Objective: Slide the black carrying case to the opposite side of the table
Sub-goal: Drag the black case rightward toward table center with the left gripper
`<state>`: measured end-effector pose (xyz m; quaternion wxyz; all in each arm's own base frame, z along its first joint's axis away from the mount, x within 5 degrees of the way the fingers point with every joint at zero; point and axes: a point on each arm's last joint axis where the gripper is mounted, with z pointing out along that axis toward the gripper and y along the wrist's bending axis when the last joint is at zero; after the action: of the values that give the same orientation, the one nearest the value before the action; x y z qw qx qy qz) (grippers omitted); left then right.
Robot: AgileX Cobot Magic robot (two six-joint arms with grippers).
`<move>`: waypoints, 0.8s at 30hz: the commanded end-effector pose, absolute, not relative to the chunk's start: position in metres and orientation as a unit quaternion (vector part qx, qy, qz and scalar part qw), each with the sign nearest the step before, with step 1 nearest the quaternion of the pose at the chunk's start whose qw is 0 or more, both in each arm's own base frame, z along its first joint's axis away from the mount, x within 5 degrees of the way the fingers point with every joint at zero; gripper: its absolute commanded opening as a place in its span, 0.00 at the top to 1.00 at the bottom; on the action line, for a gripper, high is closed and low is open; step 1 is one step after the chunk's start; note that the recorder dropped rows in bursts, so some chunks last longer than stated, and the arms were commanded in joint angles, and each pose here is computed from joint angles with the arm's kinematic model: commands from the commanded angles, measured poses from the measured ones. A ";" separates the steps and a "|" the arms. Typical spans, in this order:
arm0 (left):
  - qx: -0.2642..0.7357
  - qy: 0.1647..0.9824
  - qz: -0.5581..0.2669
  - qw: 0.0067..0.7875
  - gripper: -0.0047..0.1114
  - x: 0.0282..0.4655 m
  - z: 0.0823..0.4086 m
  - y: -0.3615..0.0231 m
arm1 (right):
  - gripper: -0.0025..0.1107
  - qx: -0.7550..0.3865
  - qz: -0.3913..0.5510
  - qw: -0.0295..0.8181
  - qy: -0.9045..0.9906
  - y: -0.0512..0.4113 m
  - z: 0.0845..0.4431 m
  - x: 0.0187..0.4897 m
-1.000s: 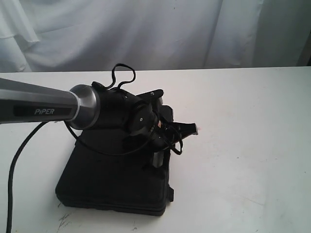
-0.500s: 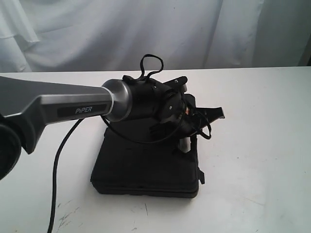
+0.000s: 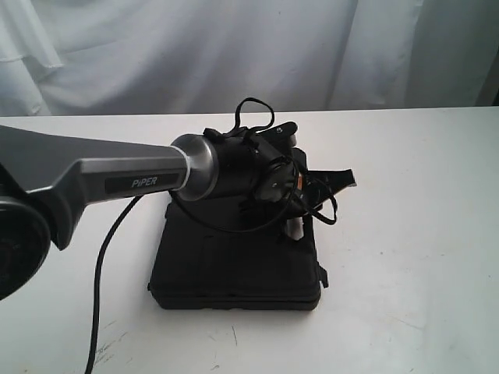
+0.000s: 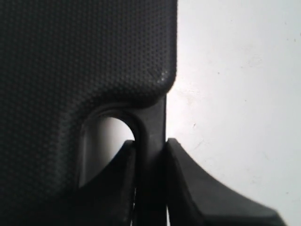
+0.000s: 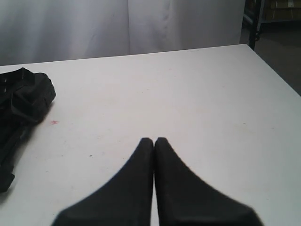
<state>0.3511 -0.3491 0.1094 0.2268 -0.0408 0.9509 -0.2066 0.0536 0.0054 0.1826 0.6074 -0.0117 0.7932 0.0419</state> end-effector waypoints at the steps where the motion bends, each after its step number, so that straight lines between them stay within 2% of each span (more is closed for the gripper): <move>1: -0.053 0.930 -0.260 0.254 0.63 0.358 0.116 -0.356 | 0.98 -0.015 0.039 0.610 0.792 0.005 0.182 0.053; 2: -0.045 0.930 -0.258 0.257 0.56 0.357 0.118 -0.356 | 0.98 -0.015 0.039 0.610 0.792 0.005 0.182 0.053; 3: -0.045 0.930 -0.257 0.257 0.53 0.357 0.121 -0.356 | 0.98 -0.015 0.039 0.610 0.792 0.005 0.182 0.053; 11: -0.012 0.923 -0.244 0.299 0.53 0.361 0.162 -0.345 | 0.98 -0.015 0.039 0.610 0.792 0.005 0.182 0.053; 17: -0.015 0.931 -0.225 0.287 0.53 0.359 0.164 -0.342 | 0.98 -0.015 0.039 0.610 0.792 0.005 0.182 0.053; 20: -0.005 0.932 -0.210 0.295 0.61 0.357 0.176 -0.337 | 0.98 -0.015 0.039 0.610 0.792 0.005 0.182 0.053; 24: 0.047 0.924 -0.175 0.336 0.91 0.355 0.210 -0.327 | 0.98 -0.015 0.039 0.610 0.792 0.005 0.182 0.053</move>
<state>0.3563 -0.3358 0.1764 0.2990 0.0120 0.9346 -0.1925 0.0536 0.0054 0.1826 0.6074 -0.0117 0.7932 0.0419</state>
